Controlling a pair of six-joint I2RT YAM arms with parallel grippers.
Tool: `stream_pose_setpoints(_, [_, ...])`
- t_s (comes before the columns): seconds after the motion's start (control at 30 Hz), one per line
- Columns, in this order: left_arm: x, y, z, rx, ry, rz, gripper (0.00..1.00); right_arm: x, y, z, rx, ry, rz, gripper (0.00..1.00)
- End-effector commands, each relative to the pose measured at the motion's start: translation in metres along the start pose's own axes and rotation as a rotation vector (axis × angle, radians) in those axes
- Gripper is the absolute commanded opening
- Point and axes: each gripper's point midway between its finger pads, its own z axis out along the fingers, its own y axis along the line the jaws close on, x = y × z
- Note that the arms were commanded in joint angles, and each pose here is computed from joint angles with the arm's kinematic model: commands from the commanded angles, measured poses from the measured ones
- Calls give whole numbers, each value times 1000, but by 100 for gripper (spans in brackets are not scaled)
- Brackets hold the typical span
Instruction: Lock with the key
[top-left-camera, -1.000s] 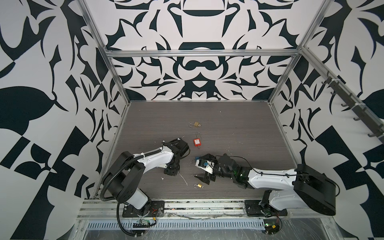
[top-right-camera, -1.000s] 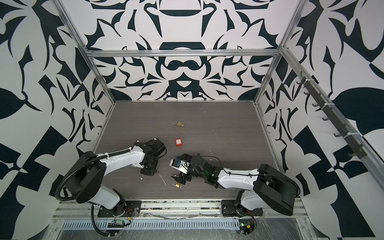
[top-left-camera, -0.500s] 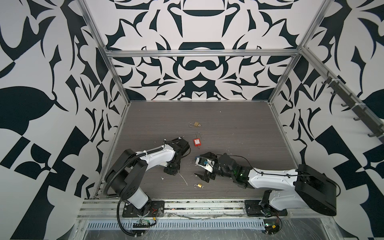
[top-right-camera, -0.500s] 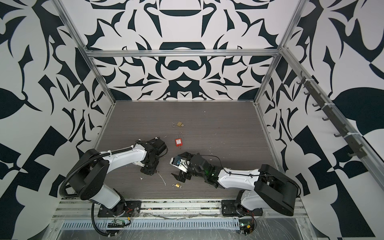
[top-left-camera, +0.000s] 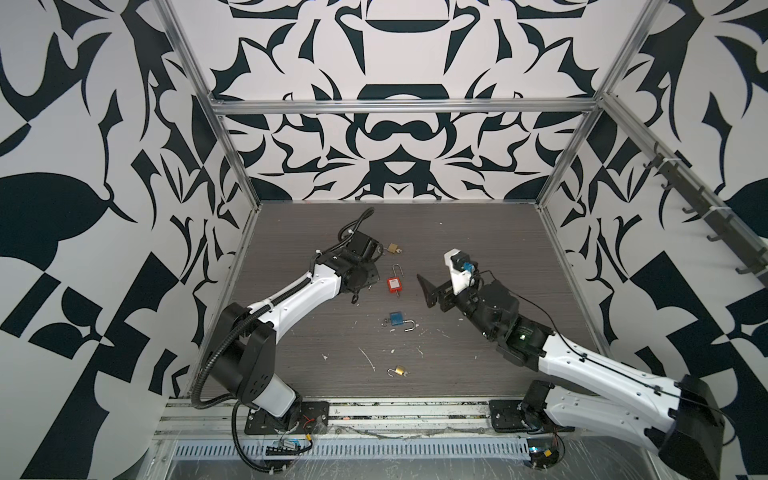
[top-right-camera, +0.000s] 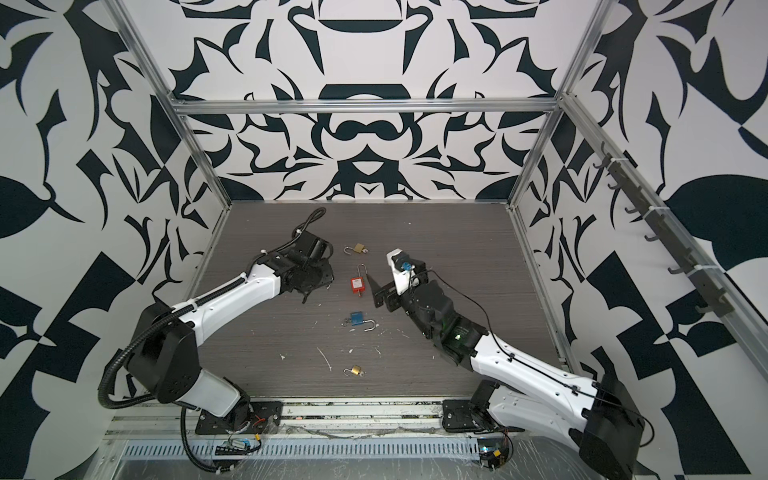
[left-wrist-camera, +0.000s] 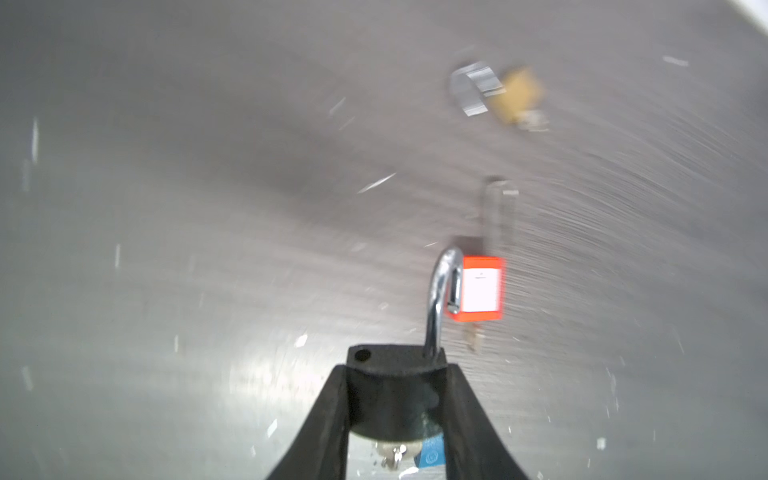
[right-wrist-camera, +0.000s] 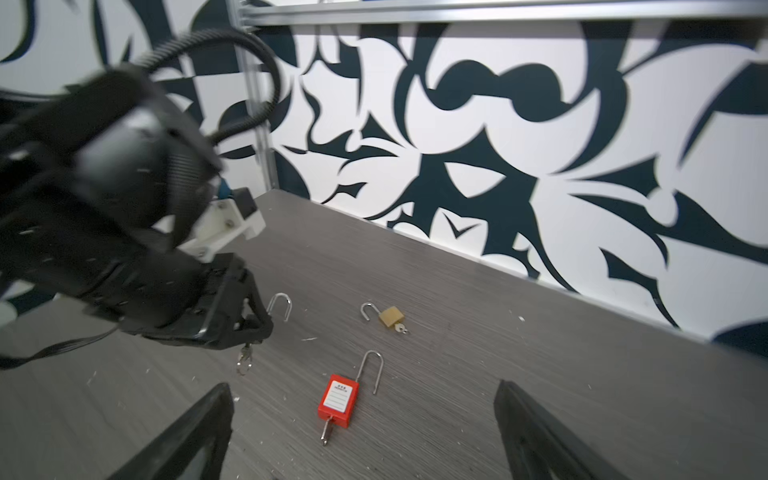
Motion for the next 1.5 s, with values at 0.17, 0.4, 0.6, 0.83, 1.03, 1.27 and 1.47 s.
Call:
stream_pose_setpoints(0.17, [26, -93, -56, 594, -81, 857, 0, 10, -31, -3, -48, 229, 275, 100])
stream_pose_setpoints(0.4, [53, -111, -84, 832, -156, 985, 0, 9, 13, -20, -361, 313, 274, 100])
stream_pose_setpoints(0.6, [69, -111, -97, 924, -287, 1141, 0, 21, 48, -42, -588, 371, 264, 99])
stream_pose_setpoints(0.83, [75, -114, -103, 978, -346, 1236, 0, 36, 57, -42, -602, 407, 186, 96])
stream_pose_setpoints(1.03, [72, -116, -116, 993, -404, 1248, 0, 46, 54, -31, -547, 441, 166, 82])
stream_pose_setpoints(1.27, [77, -115, -116, 1011, -395, 1262, 0, 32, 40, -18, -448, 348, 190, 81])
stream_pose_setpoints(1.47, [84, -113, -116, 1024, -400, 1289, 0, 26, 32, -7, -390, 329, 189, 80])
